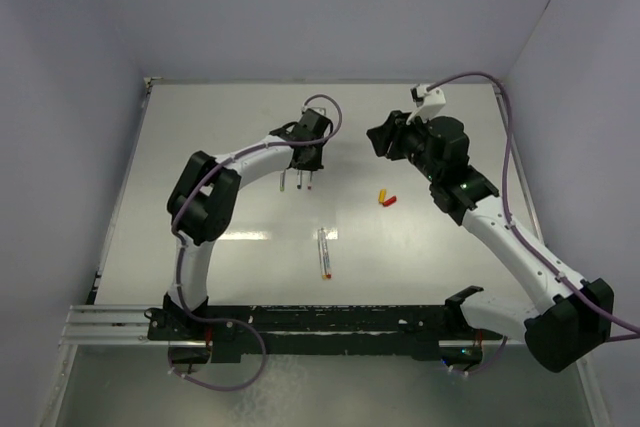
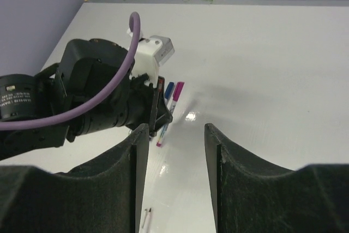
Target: Insert the pens into the pen caps
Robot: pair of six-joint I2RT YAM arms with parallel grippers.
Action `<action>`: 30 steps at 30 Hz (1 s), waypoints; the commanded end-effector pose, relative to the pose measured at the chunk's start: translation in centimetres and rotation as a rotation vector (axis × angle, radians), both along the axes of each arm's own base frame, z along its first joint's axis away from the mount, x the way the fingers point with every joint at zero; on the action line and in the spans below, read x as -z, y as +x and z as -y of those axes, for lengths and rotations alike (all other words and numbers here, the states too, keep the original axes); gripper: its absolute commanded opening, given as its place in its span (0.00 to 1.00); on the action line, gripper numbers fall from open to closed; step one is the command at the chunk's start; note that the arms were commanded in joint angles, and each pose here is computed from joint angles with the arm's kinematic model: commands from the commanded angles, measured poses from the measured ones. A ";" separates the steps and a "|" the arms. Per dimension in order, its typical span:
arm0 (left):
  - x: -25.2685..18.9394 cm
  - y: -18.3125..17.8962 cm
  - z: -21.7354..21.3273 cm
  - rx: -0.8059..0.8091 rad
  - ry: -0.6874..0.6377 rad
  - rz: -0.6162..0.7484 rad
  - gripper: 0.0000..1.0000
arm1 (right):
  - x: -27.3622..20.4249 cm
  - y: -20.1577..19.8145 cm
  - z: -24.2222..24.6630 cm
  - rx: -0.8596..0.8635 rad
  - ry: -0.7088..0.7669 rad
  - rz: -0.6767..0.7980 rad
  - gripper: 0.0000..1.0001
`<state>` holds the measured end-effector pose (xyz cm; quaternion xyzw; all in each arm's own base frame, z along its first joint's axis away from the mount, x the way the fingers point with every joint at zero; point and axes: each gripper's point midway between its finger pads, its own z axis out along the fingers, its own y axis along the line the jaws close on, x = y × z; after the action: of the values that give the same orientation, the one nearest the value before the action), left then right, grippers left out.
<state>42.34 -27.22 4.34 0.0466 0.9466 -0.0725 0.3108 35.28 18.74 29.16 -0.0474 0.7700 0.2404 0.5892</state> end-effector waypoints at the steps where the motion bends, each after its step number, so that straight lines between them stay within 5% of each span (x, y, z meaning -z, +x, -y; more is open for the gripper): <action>1: -1.7 2.1 0.1 -0.047 0.008 0.056 0.08 | 0.3 -0.7 0.3 0.004 0.007 -0.002 0.47; 16: 0.8 2.2 0.5 -0.064 0.019 0.003 0.22 | 1.6 -0.8 0.1 -0.004 0.006 -0.033 0.40; 22: 0.1 2.4 0.6 -0.063 0.006 0.018 0.27 | 1.9 -0.7 0.2 0.005 0.004 -0.033 0.53; 30: -4.7 3.1 1.1 -0.041 -0.044 0.108 0.30 | 2.5 -0.6 0.9 0.046 0.004 -0.041 0.56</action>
<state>43.53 -27.35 2.54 0.0320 0.9522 -0.0487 0.2999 34.41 18.33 25.38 -0.0414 0.7973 0.2309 0.5561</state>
